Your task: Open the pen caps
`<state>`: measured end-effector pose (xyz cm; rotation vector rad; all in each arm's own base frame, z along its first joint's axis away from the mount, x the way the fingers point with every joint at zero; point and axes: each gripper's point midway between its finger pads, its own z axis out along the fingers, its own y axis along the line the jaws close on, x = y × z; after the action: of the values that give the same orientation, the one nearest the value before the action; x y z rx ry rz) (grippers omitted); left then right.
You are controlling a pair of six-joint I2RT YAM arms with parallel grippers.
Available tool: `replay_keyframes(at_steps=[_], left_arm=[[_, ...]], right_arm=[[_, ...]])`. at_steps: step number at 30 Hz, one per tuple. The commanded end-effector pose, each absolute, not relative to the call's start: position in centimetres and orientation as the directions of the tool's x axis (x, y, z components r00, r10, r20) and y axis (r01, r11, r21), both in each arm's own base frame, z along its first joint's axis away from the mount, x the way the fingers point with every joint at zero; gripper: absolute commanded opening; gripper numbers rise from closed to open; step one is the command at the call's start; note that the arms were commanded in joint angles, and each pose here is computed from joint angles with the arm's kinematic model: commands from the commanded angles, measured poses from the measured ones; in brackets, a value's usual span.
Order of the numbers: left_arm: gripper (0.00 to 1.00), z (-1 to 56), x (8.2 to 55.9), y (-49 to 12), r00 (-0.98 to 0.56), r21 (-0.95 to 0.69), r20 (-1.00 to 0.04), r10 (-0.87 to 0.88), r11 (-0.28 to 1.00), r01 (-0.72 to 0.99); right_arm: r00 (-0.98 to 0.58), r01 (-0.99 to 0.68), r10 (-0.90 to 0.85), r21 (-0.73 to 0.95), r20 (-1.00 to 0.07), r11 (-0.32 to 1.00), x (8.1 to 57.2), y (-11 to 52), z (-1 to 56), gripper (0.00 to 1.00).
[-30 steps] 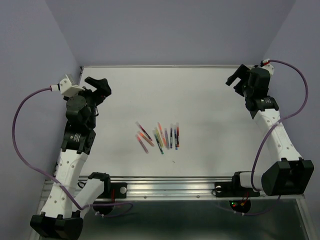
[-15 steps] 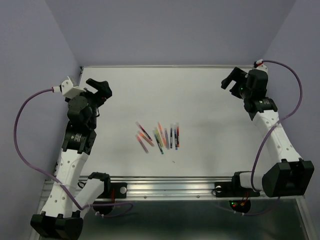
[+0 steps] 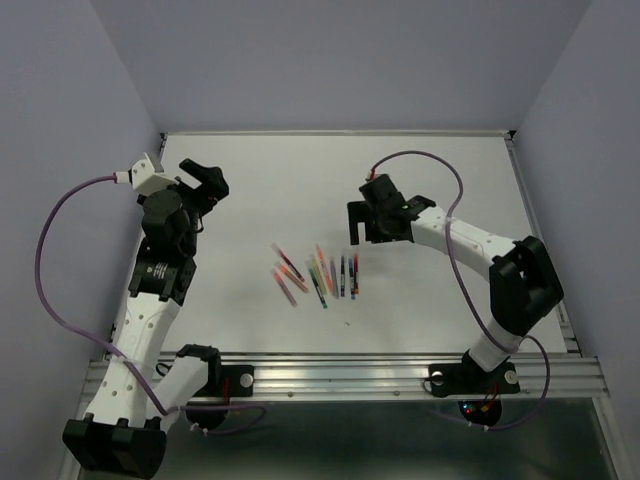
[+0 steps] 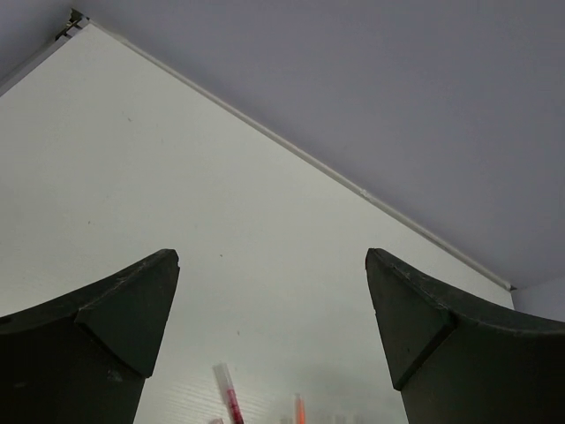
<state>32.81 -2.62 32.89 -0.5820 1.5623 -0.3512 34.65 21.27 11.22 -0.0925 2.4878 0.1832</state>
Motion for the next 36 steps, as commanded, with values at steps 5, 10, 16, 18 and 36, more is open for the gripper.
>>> replay_keyframes(at_steps=[5,10,16,18,36], left_arm=[[0.99,33.2,33.1,-2.5,0.019,-0.555,-0.829,-0.559,0.820,-0.139],[0.99,33.1,32.9,-2.6,0.018,-0.561,-0.826,-0.564,0.817,-0.137],[0.99,32.9,33.0,-2.7,0.010,-0.562,-0.824,-0.566,0.816,-0.133],[0.99,32.8,33.0,-2.7,0.008,-0.560,-0.825,-0.564,0.817,-0.136],[0.99,32.1,33.4,-2.7,-0.008,-0.554,-0.827,-0.562,0.819,-0.150]], right_arm=[[-0.838,-0.083,-0.086,-0.029,-0.540,0.996,32.9,21.2,8.5,1.00],[-0.854,-0.106,-0.117,-0.049,-0.506,0.993,31.9,21.5,6.9,1.00],[-0.863,-0.108,-0.107,-0.026,-0.494,0.994,31.2,22.0,6.0,1.00],[-0.865,-0.098,-0.097,-0.023,-0.492,0.995,31.1,21.9,5.6,1.00],[-0.876,-0.109,-0.128,-0.068,-0.465,0.992,30.1,22.4,3.2,1.00]])
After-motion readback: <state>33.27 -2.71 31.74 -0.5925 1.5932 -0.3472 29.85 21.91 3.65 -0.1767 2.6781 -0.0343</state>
